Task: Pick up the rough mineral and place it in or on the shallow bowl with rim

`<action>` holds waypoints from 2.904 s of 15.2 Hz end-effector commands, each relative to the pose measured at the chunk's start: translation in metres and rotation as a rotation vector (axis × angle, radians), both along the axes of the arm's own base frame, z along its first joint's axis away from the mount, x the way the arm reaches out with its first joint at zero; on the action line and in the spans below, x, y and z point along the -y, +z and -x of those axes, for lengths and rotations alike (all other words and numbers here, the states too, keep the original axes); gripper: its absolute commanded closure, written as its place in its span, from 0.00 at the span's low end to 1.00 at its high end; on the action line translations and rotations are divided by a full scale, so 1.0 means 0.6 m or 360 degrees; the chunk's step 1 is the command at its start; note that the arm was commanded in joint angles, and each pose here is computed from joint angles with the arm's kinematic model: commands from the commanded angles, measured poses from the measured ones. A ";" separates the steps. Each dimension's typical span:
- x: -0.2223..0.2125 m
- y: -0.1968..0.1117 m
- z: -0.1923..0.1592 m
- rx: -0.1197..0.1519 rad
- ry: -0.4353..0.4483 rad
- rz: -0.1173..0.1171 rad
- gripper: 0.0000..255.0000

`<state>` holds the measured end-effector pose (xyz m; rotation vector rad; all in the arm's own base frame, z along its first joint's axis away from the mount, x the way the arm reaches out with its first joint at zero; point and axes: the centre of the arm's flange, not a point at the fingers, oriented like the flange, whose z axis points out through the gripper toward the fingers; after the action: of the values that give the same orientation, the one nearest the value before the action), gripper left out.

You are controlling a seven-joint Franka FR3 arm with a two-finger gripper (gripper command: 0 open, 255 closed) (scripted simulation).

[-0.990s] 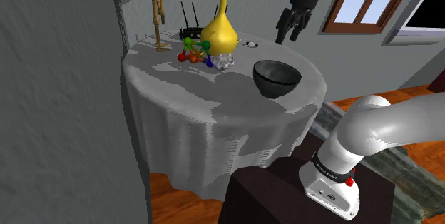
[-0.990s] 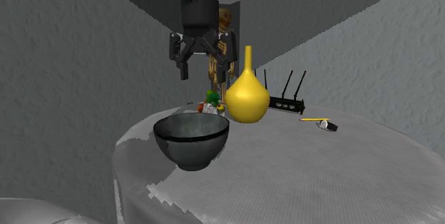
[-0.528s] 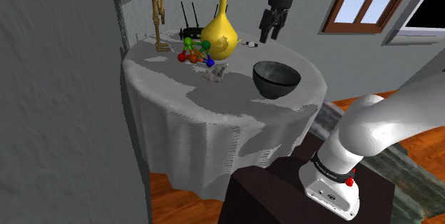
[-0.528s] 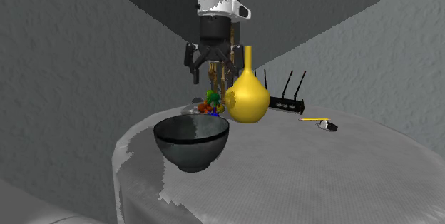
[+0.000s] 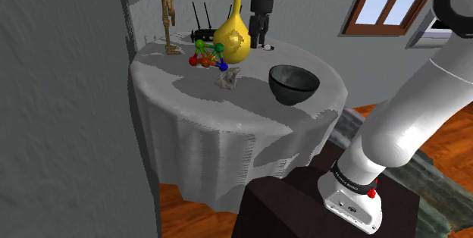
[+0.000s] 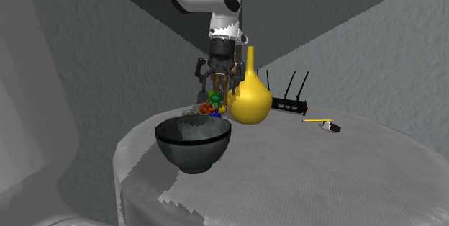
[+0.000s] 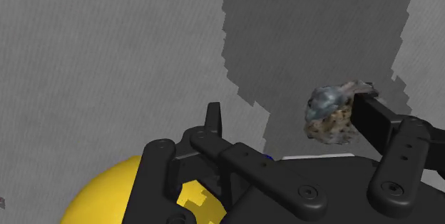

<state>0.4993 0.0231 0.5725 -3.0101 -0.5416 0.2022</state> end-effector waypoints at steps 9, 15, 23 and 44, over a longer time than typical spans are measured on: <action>-0.080 -0.093 -0.146 -0.0186 0.0364 -0.0030 0.00; -0.081 -0.141 -0.133 -0.0186 0.0364 -0.0030 0.00; -0.080 -0.127 -0.135 -0.0186 0.0364 -0.0031 1.00; -0.171 -0.087 -0.080 -0.0185 -0.0491 0.0115 0.00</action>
<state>0.5516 0.1181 0.5204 -3.0523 -0.2401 0.3726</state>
